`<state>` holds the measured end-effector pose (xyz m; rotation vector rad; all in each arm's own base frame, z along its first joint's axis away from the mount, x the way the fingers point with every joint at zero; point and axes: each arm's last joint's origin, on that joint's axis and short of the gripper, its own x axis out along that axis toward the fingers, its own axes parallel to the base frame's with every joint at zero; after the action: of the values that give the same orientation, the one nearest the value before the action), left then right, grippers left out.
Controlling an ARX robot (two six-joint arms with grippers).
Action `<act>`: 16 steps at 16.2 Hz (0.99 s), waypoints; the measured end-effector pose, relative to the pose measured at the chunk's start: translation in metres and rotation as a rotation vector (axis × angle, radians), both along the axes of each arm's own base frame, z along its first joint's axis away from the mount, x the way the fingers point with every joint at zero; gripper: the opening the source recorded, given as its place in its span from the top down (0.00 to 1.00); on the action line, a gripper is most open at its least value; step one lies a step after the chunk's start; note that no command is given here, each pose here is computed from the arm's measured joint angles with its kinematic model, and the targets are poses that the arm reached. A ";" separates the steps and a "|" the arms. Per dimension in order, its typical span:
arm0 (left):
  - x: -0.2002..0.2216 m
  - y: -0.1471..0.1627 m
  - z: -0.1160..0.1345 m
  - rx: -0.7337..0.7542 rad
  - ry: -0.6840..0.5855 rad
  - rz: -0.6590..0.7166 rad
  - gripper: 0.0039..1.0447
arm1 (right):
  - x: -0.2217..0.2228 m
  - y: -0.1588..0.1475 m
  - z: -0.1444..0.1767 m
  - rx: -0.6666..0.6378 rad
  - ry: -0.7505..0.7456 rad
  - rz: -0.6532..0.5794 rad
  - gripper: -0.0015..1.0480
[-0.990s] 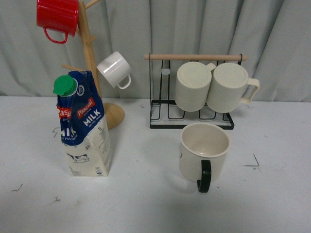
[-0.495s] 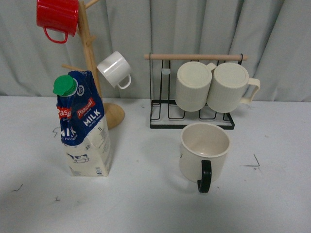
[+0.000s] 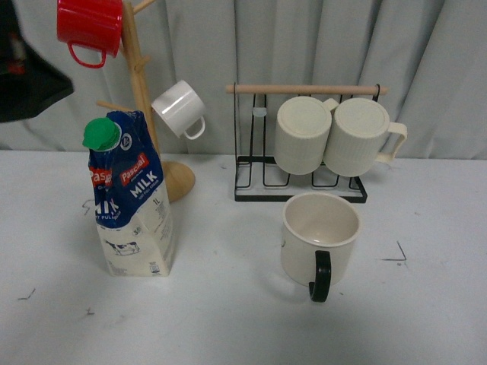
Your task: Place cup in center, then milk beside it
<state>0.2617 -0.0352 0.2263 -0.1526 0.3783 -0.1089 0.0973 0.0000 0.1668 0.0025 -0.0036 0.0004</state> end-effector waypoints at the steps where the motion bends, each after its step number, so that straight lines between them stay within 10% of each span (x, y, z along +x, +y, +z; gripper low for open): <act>1: 0.014 -0.008 0.001 0.010 -0.008 0.003 0.06 | 0.000 0.000 0.000 0.000 0.000 0.000 0.06; 16: 0.072 -0.046 -0.074 0.145 0.129 0.059 0.06 | 0.000 0.000 0.000 0.000 0.000 0.000 0.06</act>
<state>0.3333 -0.0807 0.1526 -0.0271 0.5084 -0.0131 0.0973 0.0000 0.1668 0.0025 -0.0036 0.0004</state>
